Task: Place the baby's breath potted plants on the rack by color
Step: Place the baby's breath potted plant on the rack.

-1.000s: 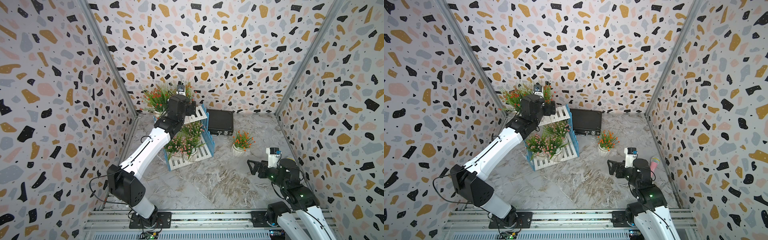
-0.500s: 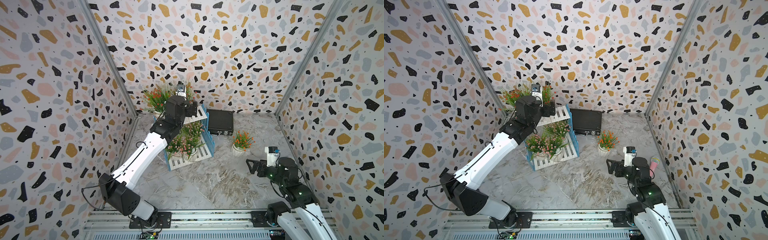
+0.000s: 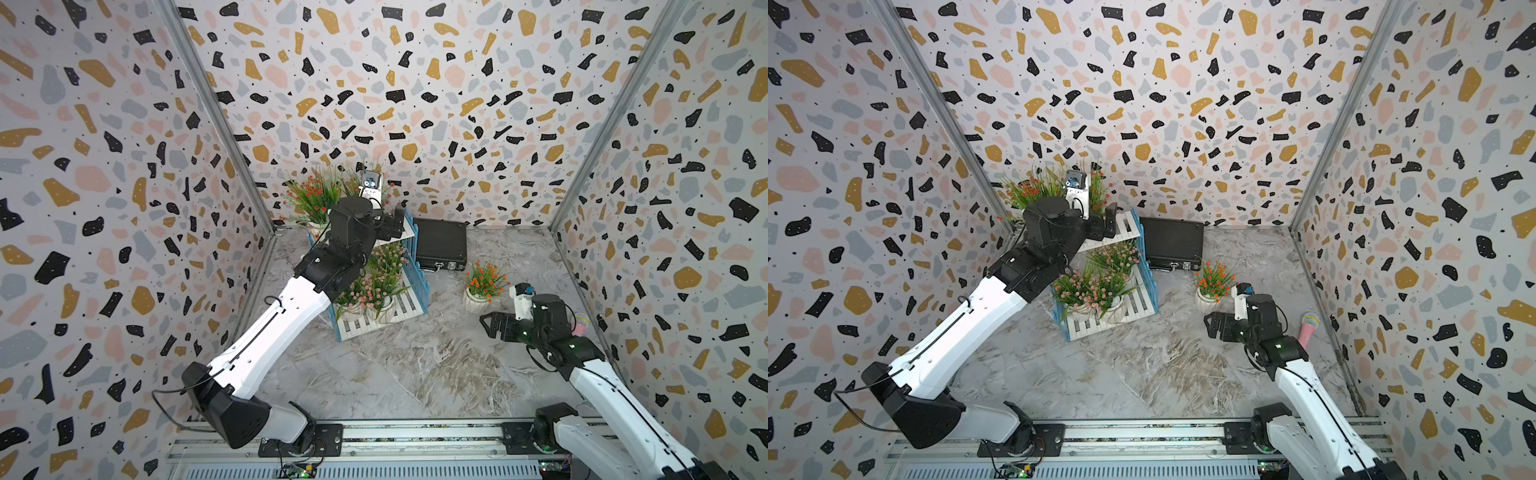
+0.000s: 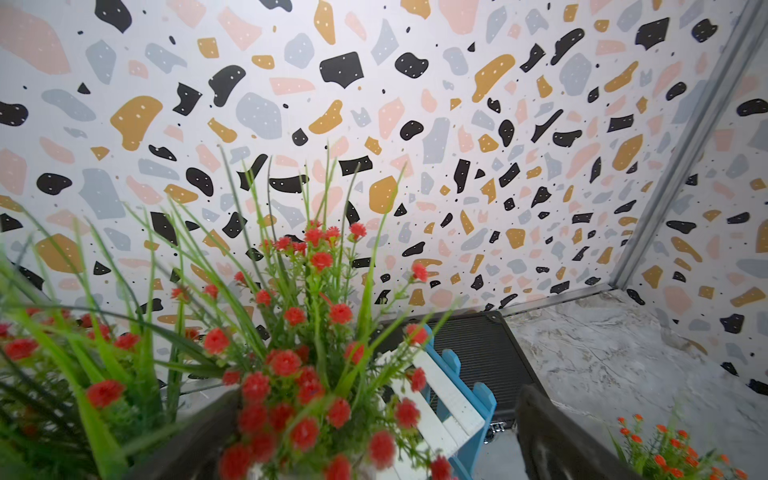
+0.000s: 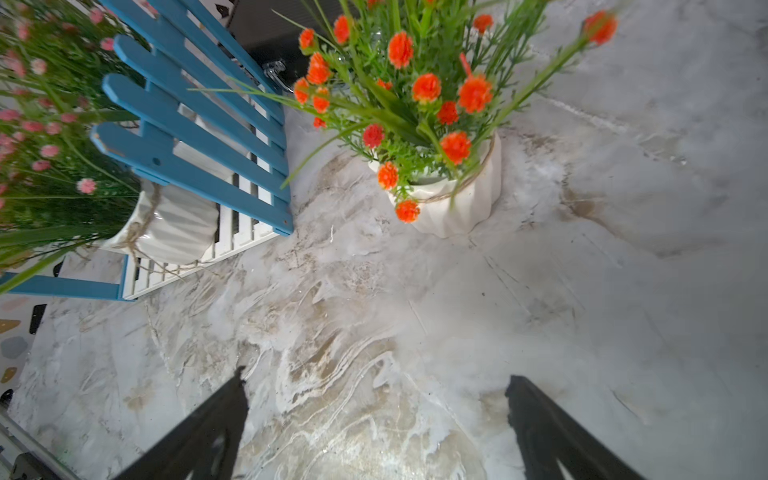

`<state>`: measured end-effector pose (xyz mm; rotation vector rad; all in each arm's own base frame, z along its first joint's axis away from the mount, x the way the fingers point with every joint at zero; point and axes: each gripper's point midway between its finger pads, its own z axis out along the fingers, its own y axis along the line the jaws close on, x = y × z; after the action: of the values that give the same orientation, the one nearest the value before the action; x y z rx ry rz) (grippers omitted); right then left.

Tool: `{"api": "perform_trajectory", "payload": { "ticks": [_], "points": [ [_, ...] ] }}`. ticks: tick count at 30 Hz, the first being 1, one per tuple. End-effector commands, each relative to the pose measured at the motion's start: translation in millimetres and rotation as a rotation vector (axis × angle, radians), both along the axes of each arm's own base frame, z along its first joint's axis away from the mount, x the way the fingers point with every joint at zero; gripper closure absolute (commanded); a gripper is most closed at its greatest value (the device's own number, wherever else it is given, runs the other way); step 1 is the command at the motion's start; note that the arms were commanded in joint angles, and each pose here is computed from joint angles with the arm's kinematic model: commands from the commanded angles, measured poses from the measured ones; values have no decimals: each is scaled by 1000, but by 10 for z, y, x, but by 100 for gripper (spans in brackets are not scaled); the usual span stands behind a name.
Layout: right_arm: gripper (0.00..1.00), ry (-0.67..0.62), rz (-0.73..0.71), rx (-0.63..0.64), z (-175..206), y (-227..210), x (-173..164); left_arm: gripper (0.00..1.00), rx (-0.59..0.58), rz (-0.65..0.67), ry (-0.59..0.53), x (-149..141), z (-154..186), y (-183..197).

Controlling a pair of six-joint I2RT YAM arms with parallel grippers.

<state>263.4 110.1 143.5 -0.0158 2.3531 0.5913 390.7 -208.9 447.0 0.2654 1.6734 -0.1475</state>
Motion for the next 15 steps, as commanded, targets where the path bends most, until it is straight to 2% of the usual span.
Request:
{"api": "perform_trajectory", "payload": {
  "ticks": [1, 6, 9, 15],
  "points": [
    [1, -106, -7, -17, 249, -3, 228, 1, -12, -70, -17, -255, 112, -101],
    [1, -87, -3, -95, 34, -11, 410, 1, -2, -142, 32, -552, -54, -269],
    [1, -109, 9, -182, -53, 17, 506, 1, -6, -179, 65, -733, -168, -323],
    [1, -147, 56, -254, -159, 152, 687, 1, -28, -239, 148, -1030, -447, -310]
  ]
}}
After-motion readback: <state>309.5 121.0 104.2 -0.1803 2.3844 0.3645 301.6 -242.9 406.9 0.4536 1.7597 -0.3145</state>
